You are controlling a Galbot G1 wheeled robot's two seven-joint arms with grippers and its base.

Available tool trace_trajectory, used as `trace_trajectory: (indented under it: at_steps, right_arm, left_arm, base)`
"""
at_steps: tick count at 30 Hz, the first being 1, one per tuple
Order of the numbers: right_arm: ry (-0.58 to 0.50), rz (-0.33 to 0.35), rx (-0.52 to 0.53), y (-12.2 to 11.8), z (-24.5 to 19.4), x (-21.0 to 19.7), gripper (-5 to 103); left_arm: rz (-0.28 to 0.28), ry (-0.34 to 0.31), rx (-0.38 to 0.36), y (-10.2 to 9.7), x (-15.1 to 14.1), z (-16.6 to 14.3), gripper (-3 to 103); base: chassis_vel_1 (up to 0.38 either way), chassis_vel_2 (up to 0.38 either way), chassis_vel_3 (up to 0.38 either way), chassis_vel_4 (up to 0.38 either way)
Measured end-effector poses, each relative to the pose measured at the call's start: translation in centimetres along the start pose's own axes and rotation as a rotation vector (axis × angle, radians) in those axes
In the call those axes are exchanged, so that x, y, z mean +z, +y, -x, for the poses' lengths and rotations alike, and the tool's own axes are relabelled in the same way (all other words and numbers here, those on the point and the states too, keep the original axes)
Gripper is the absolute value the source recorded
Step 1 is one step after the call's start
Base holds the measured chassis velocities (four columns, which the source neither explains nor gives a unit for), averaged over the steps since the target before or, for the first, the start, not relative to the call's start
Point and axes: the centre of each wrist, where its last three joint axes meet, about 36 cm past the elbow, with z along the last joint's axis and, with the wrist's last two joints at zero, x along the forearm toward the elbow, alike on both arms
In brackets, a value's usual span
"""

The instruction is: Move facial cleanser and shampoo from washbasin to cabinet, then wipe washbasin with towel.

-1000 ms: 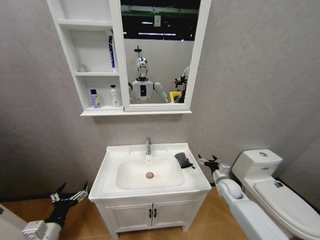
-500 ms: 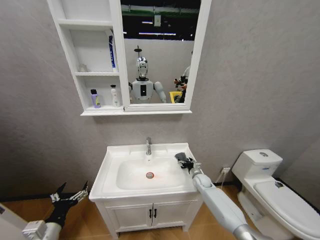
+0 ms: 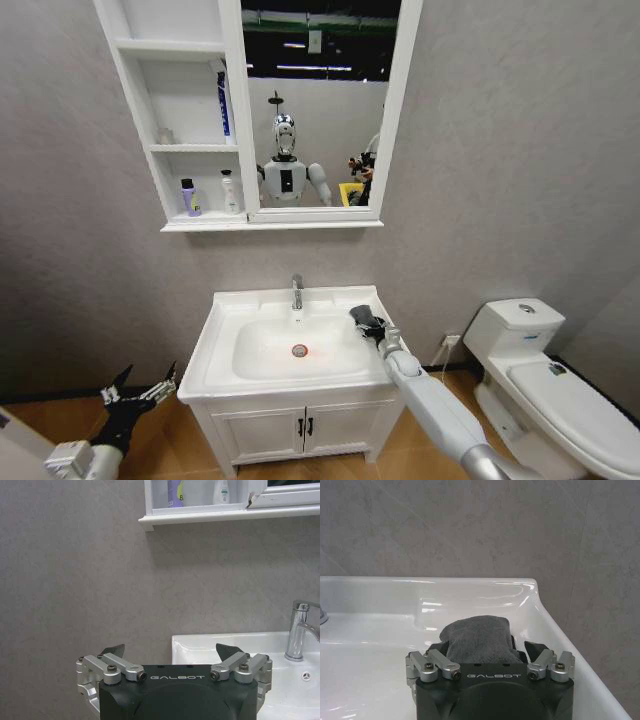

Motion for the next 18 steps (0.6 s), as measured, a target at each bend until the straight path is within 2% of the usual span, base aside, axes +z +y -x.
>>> trace_trajectory:
  at_steps: [1, 2, 3, 5, 6, 11, 15, 18]
  right_arm:
    - [0.002, 0.001, 0.003, -0.13, 0.10, -0.04, 82]
    - [0.003, 0.001, 0.004, -0.17, 0.12, -0.04, 82]
    - [0.011, 0.000, 0.007, -0.35, 0.16, -0.01, 71]
    - [0.013, 0.000, 0.008, -0.39, 0.16, -0.01, 71]
    - [0.019, 0.001, 0.010, -0.49, 0.17, -0.03, 60]
    - [0.034, 0.010, 0.009, -0.49, 0.26, -0.09, 50]
    - [0.044, 0.036, -0.002, -0.08, 0.15, -0.57, 28]
    - [0.042, 0.039, -0.006, 0.32, -0.27, -0.97, 22]
  left_arm:
    - [0.000, 0.000, 0.000, 0.00, 0.00, 0.00, 100]
    - [0.000, 0.000, 0.000, 0.00, 0.00, 0.00, 100]
    - [0.000, 0.000, 0.000, 0.00, 0.00, 0.00, 100]
    - [0.000, 0.000, 0.000, 0.00, 0.00, 0.00, 100]
    - [0.000, 0.000, 0.000, 0.00, 0.00, 0.00, 100]
    - [0.000, 0.000, 0.000, 0.00, 0.00, 0.00, 100]
    - [0.000, 0.000, 0.000, 0.00, 0.00, 0.00, 100]
    - [0.000, 0.000, 0.000, 0.00, 0.00, 0.00, 100]
  base:
    - [0.000, 0.000, 0.000, 0.000]
    - [0.000, 0.000, 0.000, 0.000]
    - [0.000, 0.000, 0.000, 0.000]
    - [0.000, 0.000, 0.000, 0.000]
    - [0.000, 0.000, 0.000, 0.000]
    - [0.000, 0.000, 0.000, 0.000]
    - [0.000, 0.000, 0.000, 0.000]
    - [0.000, 0.000, 0.000, 0.000]
